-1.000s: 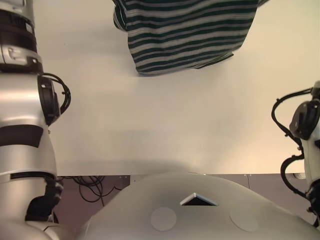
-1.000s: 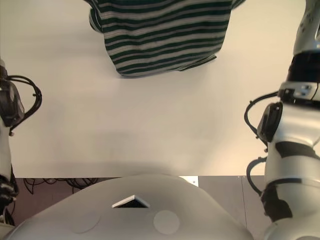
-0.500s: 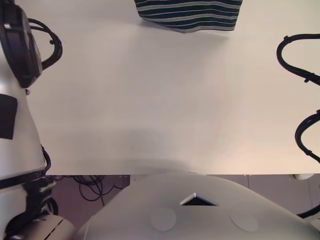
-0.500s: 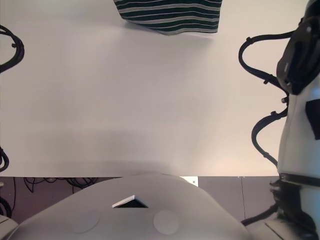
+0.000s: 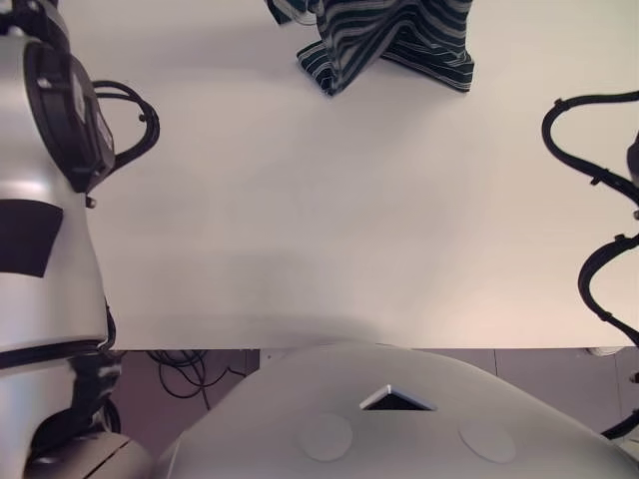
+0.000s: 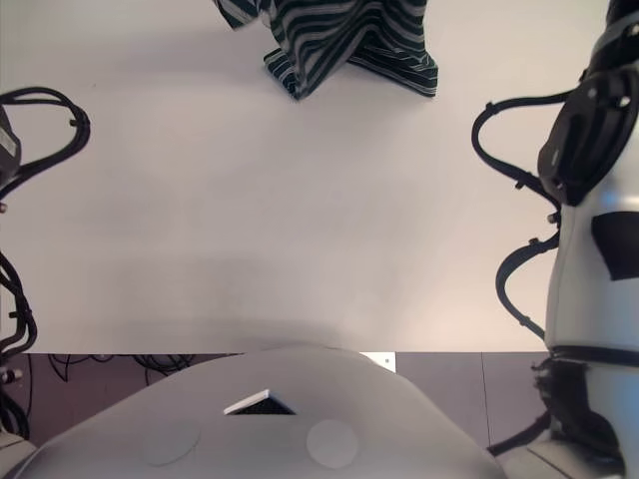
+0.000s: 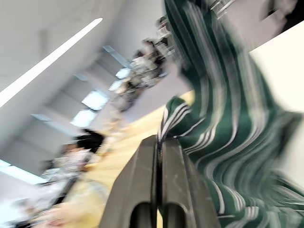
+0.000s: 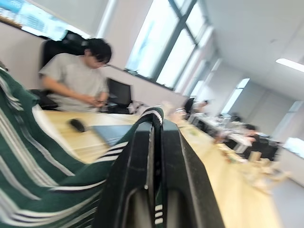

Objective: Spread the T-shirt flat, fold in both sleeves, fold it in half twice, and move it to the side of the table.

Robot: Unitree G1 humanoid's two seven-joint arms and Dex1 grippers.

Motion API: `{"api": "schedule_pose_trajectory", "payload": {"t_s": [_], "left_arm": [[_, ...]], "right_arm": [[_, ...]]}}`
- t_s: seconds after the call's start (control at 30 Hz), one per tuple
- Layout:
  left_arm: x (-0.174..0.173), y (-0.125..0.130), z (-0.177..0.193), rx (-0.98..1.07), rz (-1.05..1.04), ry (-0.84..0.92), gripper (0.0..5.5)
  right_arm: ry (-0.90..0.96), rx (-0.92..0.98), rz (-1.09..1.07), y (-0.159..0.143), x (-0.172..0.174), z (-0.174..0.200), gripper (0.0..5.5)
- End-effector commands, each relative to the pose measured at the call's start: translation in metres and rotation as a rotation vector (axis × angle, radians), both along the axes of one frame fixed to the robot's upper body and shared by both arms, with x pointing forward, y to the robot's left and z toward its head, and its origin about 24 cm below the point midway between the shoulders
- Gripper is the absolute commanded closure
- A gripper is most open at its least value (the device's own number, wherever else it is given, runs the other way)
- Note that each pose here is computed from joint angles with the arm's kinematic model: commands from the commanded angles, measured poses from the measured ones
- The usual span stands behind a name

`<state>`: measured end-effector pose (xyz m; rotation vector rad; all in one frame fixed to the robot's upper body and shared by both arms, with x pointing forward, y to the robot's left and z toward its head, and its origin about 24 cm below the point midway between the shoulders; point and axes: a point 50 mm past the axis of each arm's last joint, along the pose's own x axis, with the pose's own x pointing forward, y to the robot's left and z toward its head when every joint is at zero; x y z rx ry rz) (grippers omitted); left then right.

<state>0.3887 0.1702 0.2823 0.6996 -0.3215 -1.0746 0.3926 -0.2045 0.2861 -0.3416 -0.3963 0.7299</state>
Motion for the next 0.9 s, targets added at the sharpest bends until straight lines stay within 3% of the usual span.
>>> {"api": "schedule_pose_trajectory", "payload": {"t_s": [0.03, 0.17, 0.27, 0.33, 0.4, 0.53, 0.73, 0.77, 0.9], "left_arm": [[-0.085, 0.038, -0.036, -0.056, -0.505, 0.407, 5.5], [-0.162, 0.036, -0.102, 0.163, -0.656, 0.705, 5.5], [-0.192, 0.034, -0.155, 0.373, -0.676, 0.818, 5.5], [-0.204, 0.036, -0.178, 0.447, -0.675, 0.871, 5.5], [-0.212, 0.036, -0.198, 0.52, -0.665, 0.875, 5.5], [-0.217, 0.033, -0.234, 0.694, -0.522, 0.694, 5.5], [-0.232, 0.034, -0.254, 0.789, -0.499, 0.557, 5.5], [-0.234, 0.034, -0.255, 0.781, -0.488, 0.556, 5.26], [-0.247, 0.035, -0.241, 0.669, -0.503, 0.694, 4.71]], "right_arm": [[0.146, 0.026, 0.503, -0.029, -0.096, -0.051, 5.46], [0.493, -0.158, 0.67, -0.038, -0.163, -0.118, 5.46], [0.759, -0.461, 0.599, -0.053, -0.196, -0.183, 5.46], [0.87, -0.592, 0.583, -0.06, -0.215, -0.206, 5.46], [0.907, -0.663, 0.591, -0.058, -0.231, -0.216, 5.46], [0.805, -0.745, 0.541, -0.04, -0.249, -0.227, 5.46], [0.775, -0.78, 0.456, -0.033, -0.273, -0.237, 5.46], [0.78, -0.735, 0.439, -0.031, -0.275, -0.234, 5.5], [0.811, -0.642, 0.433, -0.032, -0.278, -0.22, 4.71]]}}
